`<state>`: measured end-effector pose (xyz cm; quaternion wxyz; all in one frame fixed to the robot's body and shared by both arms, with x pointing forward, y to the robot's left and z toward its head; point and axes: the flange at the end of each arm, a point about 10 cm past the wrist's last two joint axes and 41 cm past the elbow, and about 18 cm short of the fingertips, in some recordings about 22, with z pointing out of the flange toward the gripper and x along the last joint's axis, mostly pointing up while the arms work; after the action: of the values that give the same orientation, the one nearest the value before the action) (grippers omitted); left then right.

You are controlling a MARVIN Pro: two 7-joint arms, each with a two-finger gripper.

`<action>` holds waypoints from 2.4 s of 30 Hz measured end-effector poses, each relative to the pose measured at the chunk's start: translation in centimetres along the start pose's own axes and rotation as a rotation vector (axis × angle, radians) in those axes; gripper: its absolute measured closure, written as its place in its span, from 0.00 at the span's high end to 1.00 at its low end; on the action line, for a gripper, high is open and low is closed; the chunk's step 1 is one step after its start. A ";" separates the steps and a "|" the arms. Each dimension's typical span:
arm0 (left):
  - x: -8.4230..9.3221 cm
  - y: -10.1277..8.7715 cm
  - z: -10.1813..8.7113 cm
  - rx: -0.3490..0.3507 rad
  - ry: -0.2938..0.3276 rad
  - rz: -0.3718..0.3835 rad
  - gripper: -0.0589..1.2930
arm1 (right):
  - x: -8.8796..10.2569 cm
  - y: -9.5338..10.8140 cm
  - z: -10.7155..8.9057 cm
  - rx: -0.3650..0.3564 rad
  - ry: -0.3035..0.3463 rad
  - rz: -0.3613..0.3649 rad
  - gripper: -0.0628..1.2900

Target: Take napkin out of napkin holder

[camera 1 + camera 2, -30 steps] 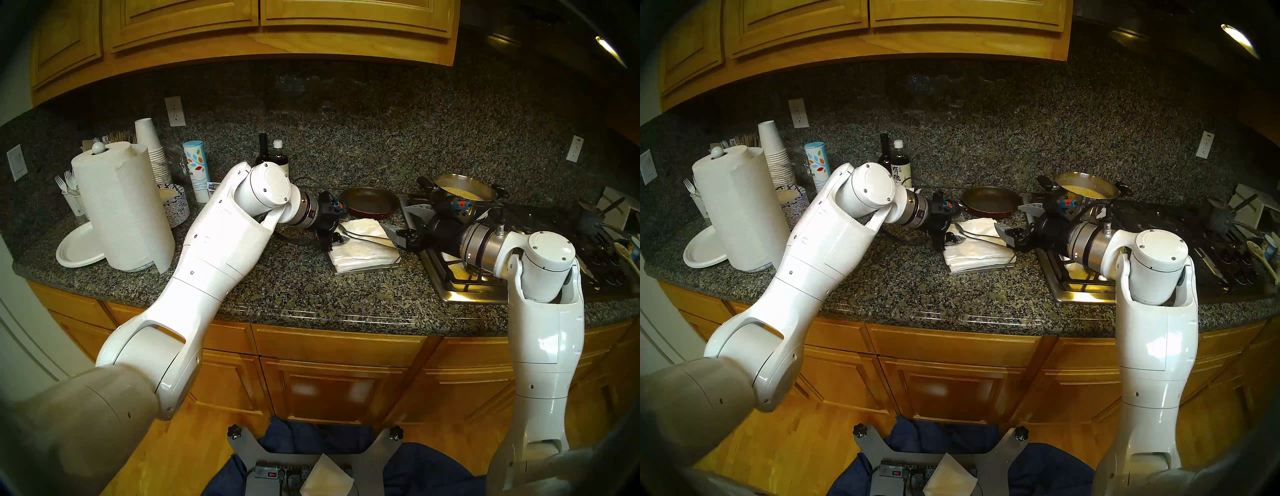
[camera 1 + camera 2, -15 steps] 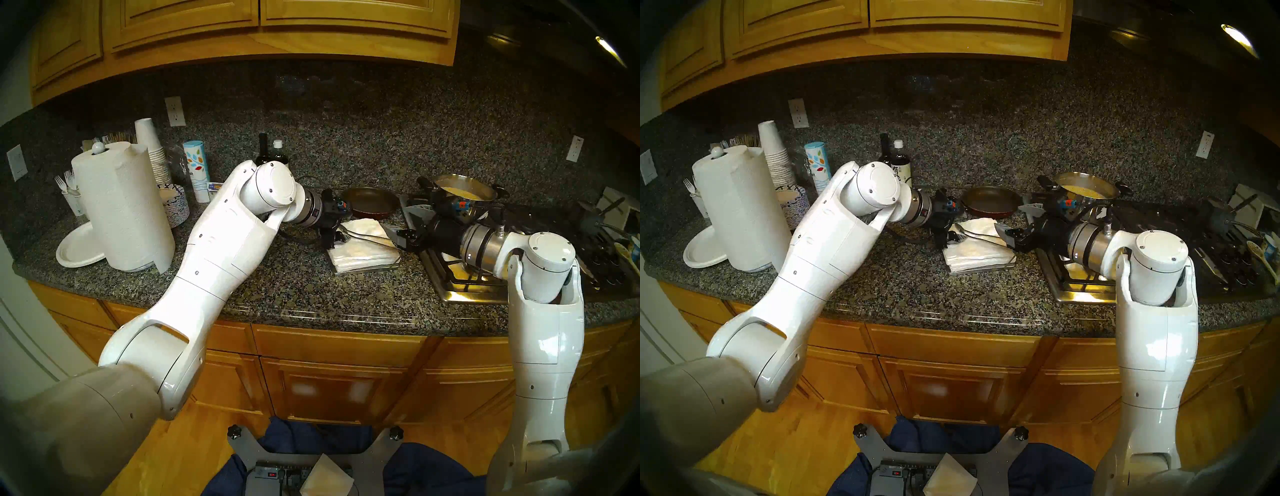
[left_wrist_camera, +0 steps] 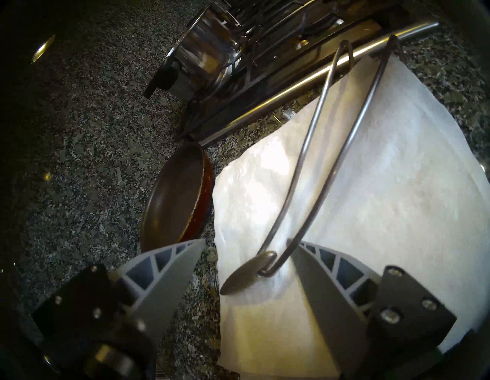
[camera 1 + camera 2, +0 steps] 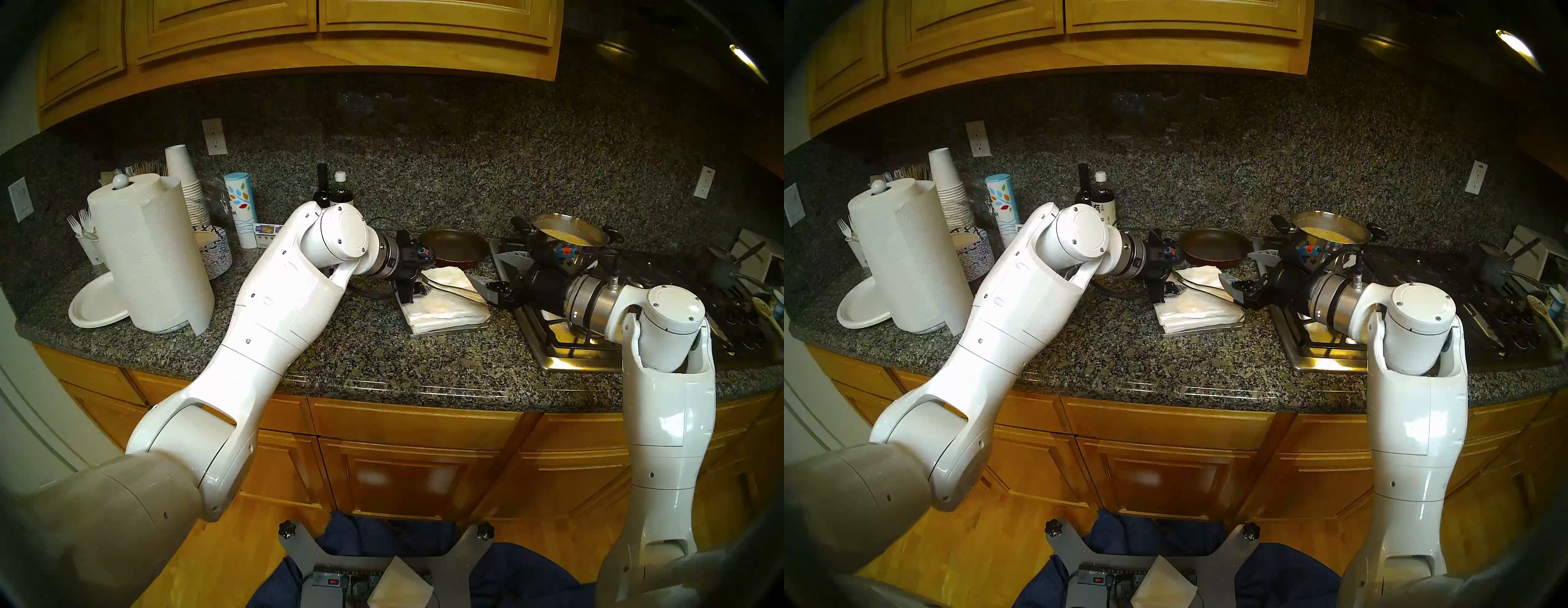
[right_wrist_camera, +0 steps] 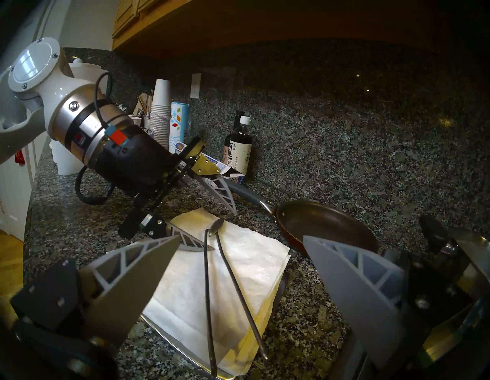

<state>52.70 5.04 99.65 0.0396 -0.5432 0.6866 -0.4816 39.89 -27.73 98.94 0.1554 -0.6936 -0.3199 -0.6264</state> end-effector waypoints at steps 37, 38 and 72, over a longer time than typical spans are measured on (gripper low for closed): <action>3.6 -1.7 -1.0 0.114 0.147 -0.074 0.73 | 0.4 1.7 -2.1 -0.082 0.022 -0.014 0.94; 3.7 -1.7 -1.0 0.115 0.150 -0.074 0.73 | 0.5 1.9 -2.2 -0.089 0.024 -0.015 0.94; 9.6 -1.2 -0.2 0.095 0.295 -0.091 0.75 | 2.7 5.2 -8.7 -0.297 0.102 -0.048 0.94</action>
<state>49.51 -2.26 105.07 -0.0578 -0.4946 0.6363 -0.5892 36.53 -36.27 104.00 0.0521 -0.6684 -0.2321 -0.7048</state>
